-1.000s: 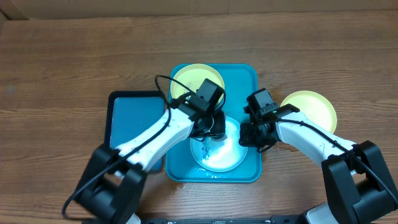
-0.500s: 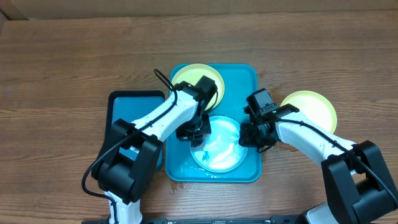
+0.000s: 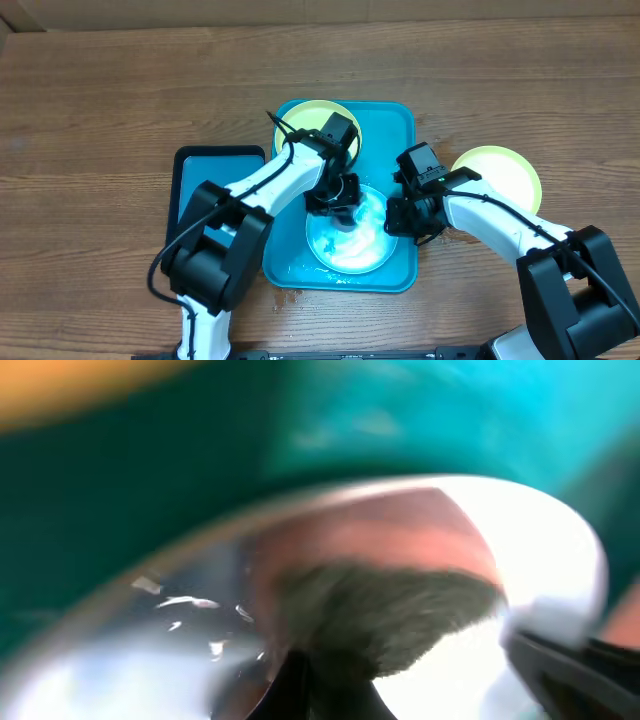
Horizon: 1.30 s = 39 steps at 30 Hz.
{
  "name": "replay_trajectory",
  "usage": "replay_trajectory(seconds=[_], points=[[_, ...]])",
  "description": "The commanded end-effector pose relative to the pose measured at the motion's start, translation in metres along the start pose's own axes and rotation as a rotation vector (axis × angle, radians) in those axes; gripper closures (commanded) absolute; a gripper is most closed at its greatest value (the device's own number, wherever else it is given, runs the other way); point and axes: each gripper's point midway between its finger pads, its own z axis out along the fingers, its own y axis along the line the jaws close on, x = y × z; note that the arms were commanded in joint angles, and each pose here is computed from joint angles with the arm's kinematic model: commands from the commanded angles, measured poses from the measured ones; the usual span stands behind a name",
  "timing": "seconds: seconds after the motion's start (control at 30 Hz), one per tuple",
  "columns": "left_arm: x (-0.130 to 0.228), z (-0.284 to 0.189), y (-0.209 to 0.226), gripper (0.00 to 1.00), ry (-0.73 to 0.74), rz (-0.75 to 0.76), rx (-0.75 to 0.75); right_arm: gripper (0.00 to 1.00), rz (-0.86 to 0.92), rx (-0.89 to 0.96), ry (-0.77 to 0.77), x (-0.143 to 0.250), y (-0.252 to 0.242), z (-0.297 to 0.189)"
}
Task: Clean dirty plates on tray and stack at the side
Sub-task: 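Scrub the light blue plate with the sponge while the right gripper holds it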
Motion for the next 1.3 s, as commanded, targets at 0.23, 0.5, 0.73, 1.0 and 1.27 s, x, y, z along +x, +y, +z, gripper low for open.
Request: replay_trajectory(seconds=[0.23,0.5,0.73,1.0,1.27], points=[[0.056,0.026,0.006,0.96,0.242,0.056,-0.034,0.96,0.012,0.049,0.009,0.002,-0.010,0.009],[0.052,0.015,0.061,0.96,0.190,0.044,-0.343,0.96,0.012,0.049,0.009,0.002,-0.010,0.009],[0.026,-0.014,0.117,0.96,-0.005,-0.037,-0.708,0.96,0.012,0.049,0.008,0.002,-0.010,0.009],[0.002,-0.036,0.139,0.96,-0.173,-0.107,-0.860,0.96,0.144,0.071,-0.056,-0.012,-0.014,0.008],[-0.002,-0.026,0.129,0.96,-0.100,-0.082,-0.723,0.96,0.215,0.095,-0.074,-0.017,-0.026,0.005]])
